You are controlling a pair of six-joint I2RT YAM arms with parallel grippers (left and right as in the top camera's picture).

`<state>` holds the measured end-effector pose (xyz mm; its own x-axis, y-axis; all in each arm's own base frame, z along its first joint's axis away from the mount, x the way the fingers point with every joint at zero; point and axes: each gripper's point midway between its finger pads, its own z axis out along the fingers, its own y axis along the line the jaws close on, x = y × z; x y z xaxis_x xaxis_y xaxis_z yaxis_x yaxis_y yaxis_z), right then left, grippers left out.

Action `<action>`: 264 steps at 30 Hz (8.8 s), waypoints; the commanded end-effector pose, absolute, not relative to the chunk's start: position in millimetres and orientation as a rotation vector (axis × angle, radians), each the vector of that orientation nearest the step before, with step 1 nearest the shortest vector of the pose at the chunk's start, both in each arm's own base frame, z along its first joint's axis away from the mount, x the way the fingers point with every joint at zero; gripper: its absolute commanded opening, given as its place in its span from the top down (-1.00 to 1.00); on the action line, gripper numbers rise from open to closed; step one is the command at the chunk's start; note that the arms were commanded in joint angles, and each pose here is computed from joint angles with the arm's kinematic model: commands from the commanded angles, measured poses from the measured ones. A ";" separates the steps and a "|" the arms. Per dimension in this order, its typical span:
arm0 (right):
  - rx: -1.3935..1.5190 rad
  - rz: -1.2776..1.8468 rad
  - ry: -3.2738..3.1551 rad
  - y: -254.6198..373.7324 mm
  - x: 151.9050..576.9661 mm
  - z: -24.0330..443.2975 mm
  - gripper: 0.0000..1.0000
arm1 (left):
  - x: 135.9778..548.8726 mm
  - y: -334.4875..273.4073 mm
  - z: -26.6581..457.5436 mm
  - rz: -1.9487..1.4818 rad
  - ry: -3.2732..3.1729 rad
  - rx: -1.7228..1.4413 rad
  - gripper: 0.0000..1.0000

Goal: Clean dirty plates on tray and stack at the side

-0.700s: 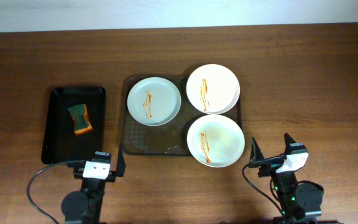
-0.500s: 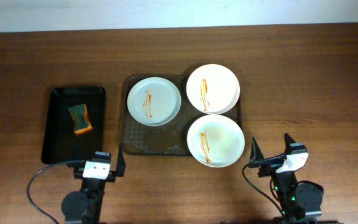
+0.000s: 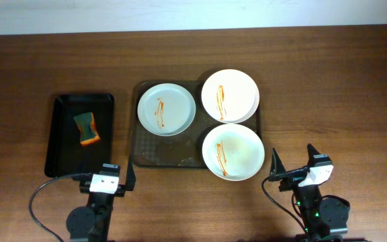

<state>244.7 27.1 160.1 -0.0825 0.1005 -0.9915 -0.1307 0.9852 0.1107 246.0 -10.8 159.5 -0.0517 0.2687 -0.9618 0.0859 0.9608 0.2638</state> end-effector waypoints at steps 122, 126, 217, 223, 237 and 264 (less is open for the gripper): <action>-0.018 0.315 2.726 279.5 436.1 50.7 0.45 | 388.9 84.7 180.4 0.011 2.727 -0.469 -0.87; -0.008 0.221 2.769 270.4 435.3 19.4 0.53 | 392.6 87.5 167.3 0.025 2.754 -0.476 -0.86; -0.113 0.686 3.020 262.1 391.9 17.5 0.91 | 426.8 -76.8 0.3 0.194 2.911 -0.009 1.00; -0.110 0.674 3.023 260.8 391.8 16.8 0.91 | 399.7 -86.5 -4.3 0.159 3.020 -0.013 1.00; -0.107 0.670 3.035 259.7 389.3 16.2 0.91 | 382.1 -89.4 -6.0 0.112 3.090 -0.184 1.00; -0.296 0.560 2.939 279.5 384.5 38.9 0.91 | 436.6 -16.8 156.6 -0.170 2.994 -0.110 1.00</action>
<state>380.8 288.5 6.2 -0.9833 -0.1464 -0.1080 -0.1761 0.9152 0.3626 432.5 -18.2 147.0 -0.9904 -0.0946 -0.1008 -0.0823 0.9893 -0.1206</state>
